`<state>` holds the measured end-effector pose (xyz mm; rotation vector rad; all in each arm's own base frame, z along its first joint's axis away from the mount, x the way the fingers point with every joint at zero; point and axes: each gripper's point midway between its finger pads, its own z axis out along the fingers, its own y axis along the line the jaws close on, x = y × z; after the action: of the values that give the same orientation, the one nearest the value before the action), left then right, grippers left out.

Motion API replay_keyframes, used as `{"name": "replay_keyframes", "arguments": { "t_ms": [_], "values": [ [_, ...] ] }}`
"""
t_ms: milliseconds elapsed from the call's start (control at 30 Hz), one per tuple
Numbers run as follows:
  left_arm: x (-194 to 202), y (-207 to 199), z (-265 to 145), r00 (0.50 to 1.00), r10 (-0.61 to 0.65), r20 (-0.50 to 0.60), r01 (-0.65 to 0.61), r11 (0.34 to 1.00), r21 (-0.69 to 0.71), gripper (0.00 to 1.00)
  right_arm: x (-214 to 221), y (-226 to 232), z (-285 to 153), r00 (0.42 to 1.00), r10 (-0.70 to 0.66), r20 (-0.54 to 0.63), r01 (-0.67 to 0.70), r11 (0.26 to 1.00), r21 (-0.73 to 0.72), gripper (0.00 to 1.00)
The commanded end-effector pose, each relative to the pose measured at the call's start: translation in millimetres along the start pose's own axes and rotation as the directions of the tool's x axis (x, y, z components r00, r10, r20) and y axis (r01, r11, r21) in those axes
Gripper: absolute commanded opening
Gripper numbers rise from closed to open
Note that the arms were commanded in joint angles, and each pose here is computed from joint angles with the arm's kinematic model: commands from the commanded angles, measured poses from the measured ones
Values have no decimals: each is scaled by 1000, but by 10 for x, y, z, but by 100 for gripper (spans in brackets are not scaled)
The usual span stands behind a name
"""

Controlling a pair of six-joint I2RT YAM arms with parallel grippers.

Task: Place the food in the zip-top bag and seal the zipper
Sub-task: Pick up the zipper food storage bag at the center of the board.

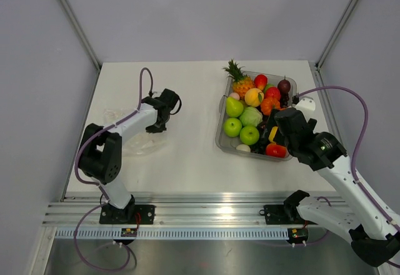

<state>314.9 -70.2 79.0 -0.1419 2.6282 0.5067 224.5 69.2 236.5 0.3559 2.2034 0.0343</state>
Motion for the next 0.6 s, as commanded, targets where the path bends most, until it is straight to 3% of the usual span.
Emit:
{"name": "replay_keyframes", "arguments": {
  "t_ms": [0, 67, 367, 400, 433, 533, 567],
  "values": [
    [-306, -155, -18, 997, -65, 43, 63, 998, 31, 14, -90, 49, -73, 999, 34, 27, -33, 999, -33, 99],
    [-336, -281, -45, 997, -78, 23, 75, 993, 88, 0, -80, 21, -93, 999, 37, 28, -37, 999, -32, 100],
    [-1002, -892, -436, 981, -196, -13, 186, 906, 381, 1, -13, -10, -128, 998, 53, 14, -52, 998, -45, 100],
    [-1074, -911, -469, 982, -187, -5, 174, 903, 393, 15, 5, -1, -128, 999, 53, 7, -53, 997, -51, 99],
    [-1073, -904, -473, 986, -165, -15, 158, 909, 387, 56, 12, 3, -130, 999, 53, 3, -52, 997, -54, 100],
    [-1206, -851, -555, 993, -113, 29, 93, 919, 383, 83, 56, 25, -119, 998, 54, -12, -55, 996, -65, 99],
    [-1232, -811, -575, 993, -104, 49, 78, 924, 375, 84, 71, 29, -118, 999, 52, -15, -53, 996, -70, 99]
  ]
}}
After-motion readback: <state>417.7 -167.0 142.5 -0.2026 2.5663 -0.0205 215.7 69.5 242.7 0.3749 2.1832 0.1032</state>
